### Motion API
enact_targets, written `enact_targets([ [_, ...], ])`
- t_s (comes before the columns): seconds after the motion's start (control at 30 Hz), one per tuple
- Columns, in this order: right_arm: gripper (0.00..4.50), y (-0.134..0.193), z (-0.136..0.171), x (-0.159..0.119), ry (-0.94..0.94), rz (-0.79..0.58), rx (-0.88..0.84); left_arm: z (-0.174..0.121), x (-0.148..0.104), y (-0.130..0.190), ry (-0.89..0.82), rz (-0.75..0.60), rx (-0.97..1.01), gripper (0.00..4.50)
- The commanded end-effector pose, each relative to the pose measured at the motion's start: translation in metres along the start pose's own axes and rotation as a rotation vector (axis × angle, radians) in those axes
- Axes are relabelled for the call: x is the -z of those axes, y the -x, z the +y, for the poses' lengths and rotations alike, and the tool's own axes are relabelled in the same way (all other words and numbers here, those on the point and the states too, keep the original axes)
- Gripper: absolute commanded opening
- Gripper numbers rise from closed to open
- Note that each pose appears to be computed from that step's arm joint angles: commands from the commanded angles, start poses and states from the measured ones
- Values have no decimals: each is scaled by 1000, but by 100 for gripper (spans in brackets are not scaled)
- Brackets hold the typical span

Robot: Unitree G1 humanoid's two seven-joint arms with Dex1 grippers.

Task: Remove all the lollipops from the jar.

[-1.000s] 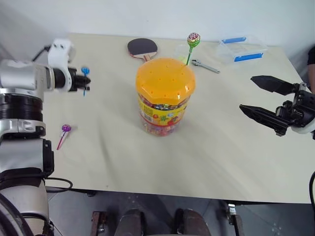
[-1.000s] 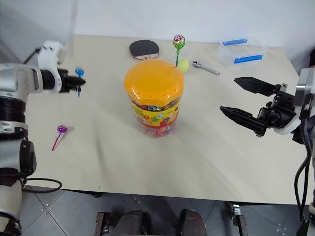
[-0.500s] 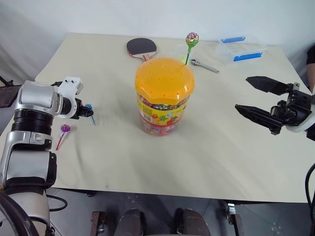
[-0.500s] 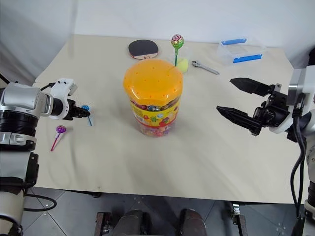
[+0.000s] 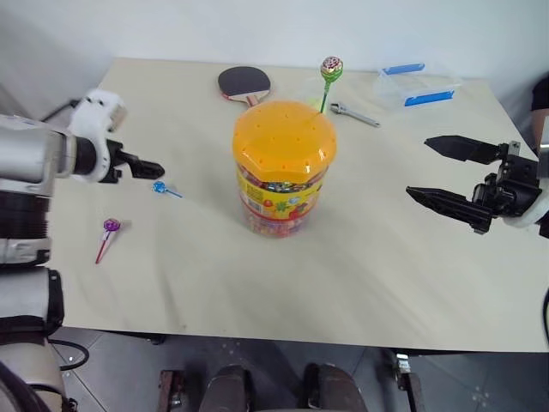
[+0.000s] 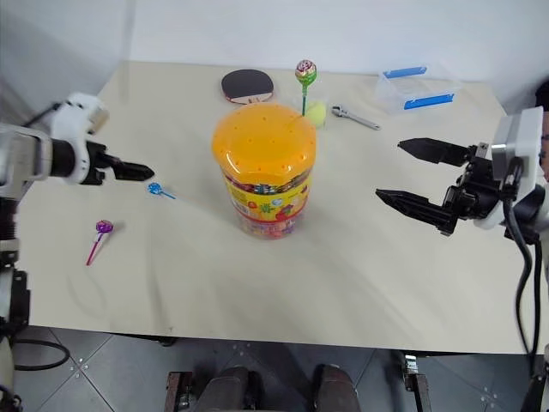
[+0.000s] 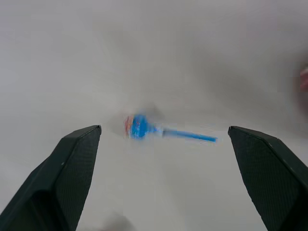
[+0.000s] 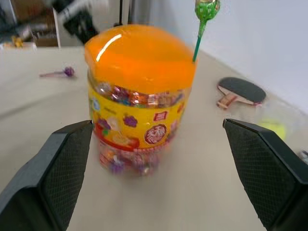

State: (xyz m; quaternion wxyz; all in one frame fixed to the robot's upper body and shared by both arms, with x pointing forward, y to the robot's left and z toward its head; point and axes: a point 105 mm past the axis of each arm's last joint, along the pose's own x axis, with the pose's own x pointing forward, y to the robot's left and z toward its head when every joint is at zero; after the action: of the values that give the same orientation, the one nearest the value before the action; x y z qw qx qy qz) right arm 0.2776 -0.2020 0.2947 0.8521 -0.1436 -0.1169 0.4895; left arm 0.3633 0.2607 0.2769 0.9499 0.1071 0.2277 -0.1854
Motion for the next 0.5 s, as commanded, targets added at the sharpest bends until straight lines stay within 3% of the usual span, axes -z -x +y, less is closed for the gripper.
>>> enact_targets([
  [0.03,450,-7,-8,-7,-11,7,20,-10,-19,19,-173,-195,73,449],
  [0.17,450,-26,-14,-9,-75,6,14,-24,-38,42,-252,-533,219,449],
  [0.27,450,-44,-23,-7,-94,13,38,-36,-38,58,-329,-722,351,449],
  [0.37,450,-68,-31,-10,-153,-2,27,-48,-30,73,-376,-861,505,449],
  [0.5,450,-95,-37,-18,-182,-80,-9,-54,-12,80,-400,-918,639,449],
])
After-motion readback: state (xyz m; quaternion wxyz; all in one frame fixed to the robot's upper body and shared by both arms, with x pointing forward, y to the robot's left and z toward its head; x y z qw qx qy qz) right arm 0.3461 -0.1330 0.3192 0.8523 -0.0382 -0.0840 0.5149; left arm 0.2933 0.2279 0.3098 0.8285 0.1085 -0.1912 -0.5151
